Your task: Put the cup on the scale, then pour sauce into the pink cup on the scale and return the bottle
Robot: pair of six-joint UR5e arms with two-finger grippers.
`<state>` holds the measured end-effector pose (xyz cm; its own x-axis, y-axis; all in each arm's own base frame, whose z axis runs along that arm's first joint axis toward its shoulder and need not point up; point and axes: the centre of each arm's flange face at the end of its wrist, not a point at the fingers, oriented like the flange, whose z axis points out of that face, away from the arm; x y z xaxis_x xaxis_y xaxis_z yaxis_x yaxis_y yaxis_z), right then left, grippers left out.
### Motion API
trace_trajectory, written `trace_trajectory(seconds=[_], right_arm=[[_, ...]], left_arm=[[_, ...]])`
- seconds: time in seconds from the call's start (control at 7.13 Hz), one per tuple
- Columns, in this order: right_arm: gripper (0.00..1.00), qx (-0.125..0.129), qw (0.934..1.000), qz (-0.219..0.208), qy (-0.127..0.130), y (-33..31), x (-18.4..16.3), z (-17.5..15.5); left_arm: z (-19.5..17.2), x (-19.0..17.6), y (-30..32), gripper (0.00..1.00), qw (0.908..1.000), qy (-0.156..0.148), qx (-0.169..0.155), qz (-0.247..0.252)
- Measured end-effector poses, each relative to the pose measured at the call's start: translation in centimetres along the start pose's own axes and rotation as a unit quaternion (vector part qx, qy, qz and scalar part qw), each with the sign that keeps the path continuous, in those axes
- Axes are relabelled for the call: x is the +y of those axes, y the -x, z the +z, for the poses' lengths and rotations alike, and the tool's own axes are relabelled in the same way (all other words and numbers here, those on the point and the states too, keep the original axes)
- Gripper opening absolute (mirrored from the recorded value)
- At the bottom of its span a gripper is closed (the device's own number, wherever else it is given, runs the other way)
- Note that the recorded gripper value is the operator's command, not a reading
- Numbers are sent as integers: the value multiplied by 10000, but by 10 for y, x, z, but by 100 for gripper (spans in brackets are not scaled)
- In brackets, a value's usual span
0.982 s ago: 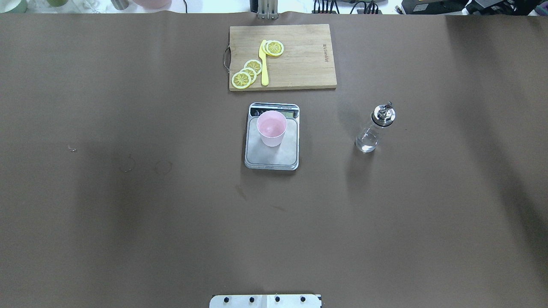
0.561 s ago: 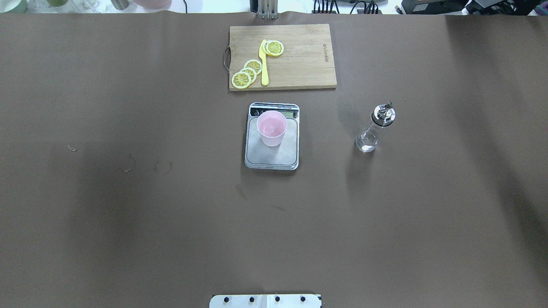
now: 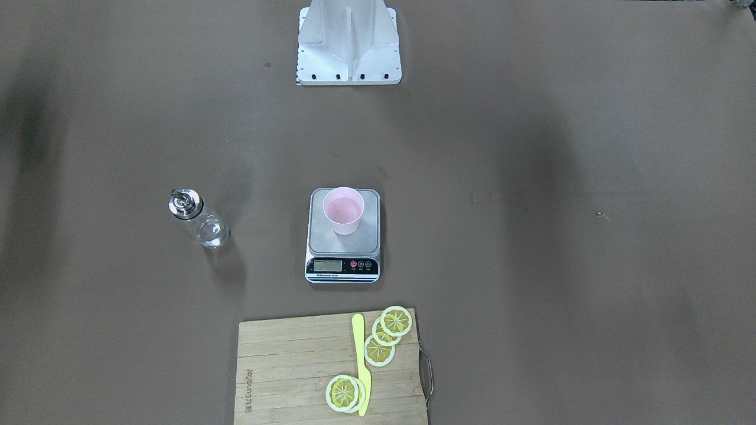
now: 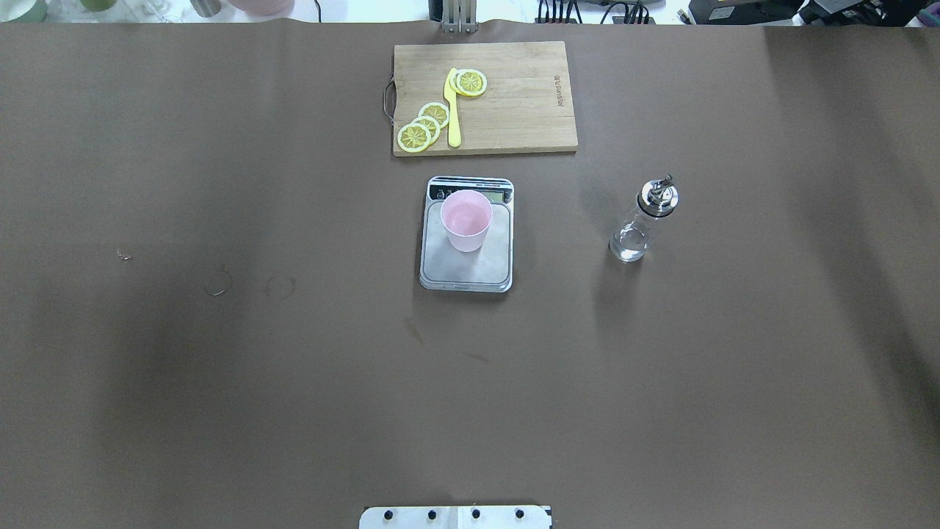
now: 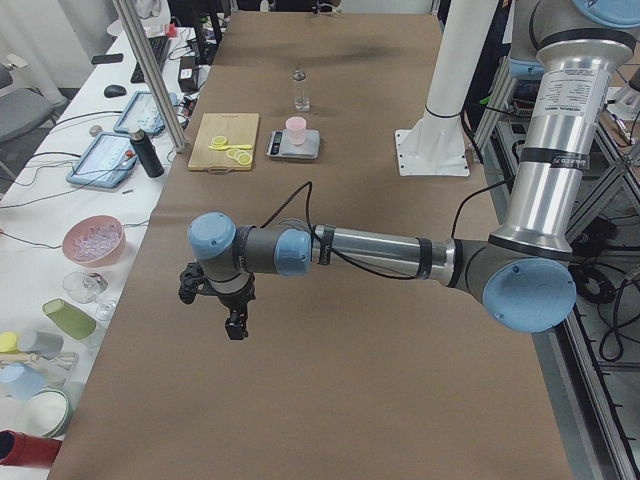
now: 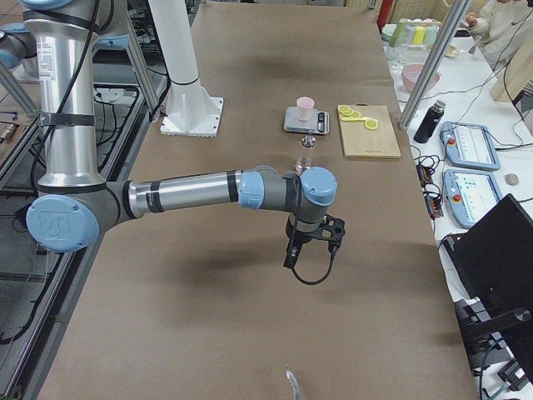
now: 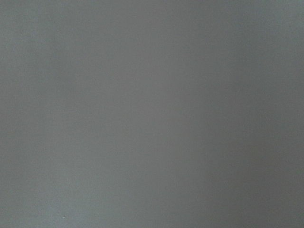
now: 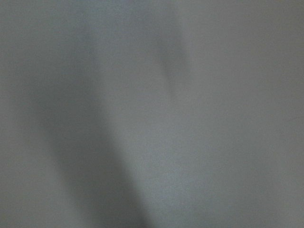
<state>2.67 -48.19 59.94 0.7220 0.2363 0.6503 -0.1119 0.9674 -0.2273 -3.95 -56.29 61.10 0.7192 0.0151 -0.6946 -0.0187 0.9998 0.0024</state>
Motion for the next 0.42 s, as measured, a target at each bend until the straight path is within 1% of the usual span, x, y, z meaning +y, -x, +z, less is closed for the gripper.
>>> trace_trajectory(seconds=[0.42], right_arm=[[100, -28, 10000, 15, -6, -1, 0, -1]], left_arm=[[1, 2, 2, 98, 10000, 7, 9, -22]])
